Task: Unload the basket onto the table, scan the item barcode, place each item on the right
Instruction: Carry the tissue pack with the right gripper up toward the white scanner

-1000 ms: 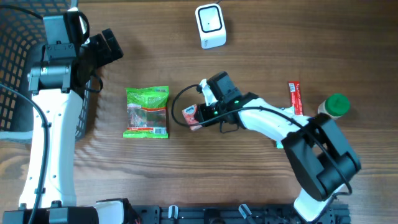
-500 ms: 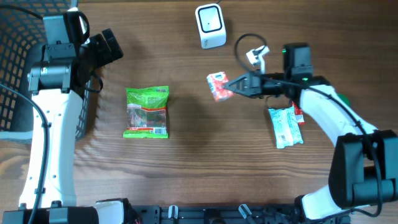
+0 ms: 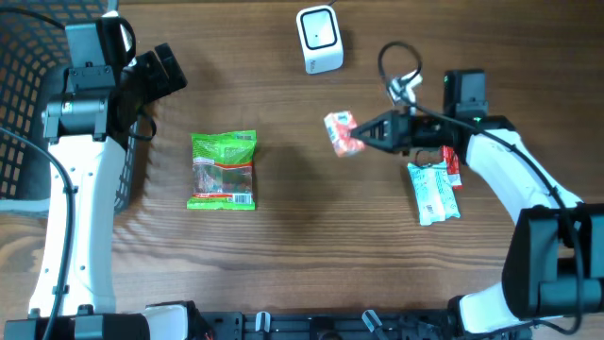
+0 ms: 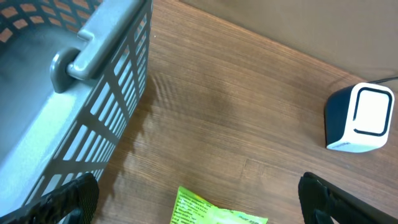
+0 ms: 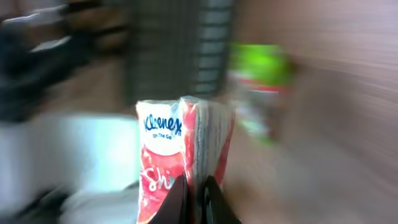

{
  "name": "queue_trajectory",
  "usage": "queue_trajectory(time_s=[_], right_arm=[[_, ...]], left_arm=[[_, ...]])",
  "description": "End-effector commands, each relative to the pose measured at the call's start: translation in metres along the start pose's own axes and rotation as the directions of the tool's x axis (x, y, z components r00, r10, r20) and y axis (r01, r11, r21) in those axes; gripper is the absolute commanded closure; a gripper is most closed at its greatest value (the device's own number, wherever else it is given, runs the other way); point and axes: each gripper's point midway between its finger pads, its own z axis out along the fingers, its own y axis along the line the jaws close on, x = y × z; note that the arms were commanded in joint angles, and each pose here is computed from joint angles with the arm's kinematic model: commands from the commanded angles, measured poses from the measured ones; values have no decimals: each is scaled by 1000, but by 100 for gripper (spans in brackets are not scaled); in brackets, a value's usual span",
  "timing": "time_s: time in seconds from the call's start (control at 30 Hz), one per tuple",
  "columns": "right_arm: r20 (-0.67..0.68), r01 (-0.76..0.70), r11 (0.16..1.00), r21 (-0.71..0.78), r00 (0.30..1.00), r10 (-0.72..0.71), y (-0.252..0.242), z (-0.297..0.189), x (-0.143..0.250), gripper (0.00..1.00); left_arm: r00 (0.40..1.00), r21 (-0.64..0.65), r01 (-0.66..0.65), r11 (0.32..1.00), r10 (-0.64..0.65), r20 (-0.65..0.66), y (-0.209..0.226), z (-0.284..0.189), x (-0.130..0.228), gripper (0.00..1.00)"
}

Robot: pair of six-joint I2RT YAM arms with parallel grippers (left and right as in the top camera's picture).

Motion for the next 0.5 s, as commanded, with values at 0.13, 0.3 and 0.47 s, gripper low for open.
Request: queue_trajectory(time_s=[0.13, 0.3, 0.47], right_arm=[[106, 17, 671, 741, 984, -142, -88, -14, -27, 96], [124, 73, 590, 804, 950, -286, 6, -42, -81, 96], [139, 112, 473, 874, 874, -465, 118, -71, -128, 96]], left_arm=[[1000, 0, -5, 1000, 5, 18, 1, -5, -5, 0], [1000, 0, -5, 1000, 5, 18, 1, -5, -5, 0], [1000, 0, -5, 1000, 5, 18, 1, -5, -5, 0]])
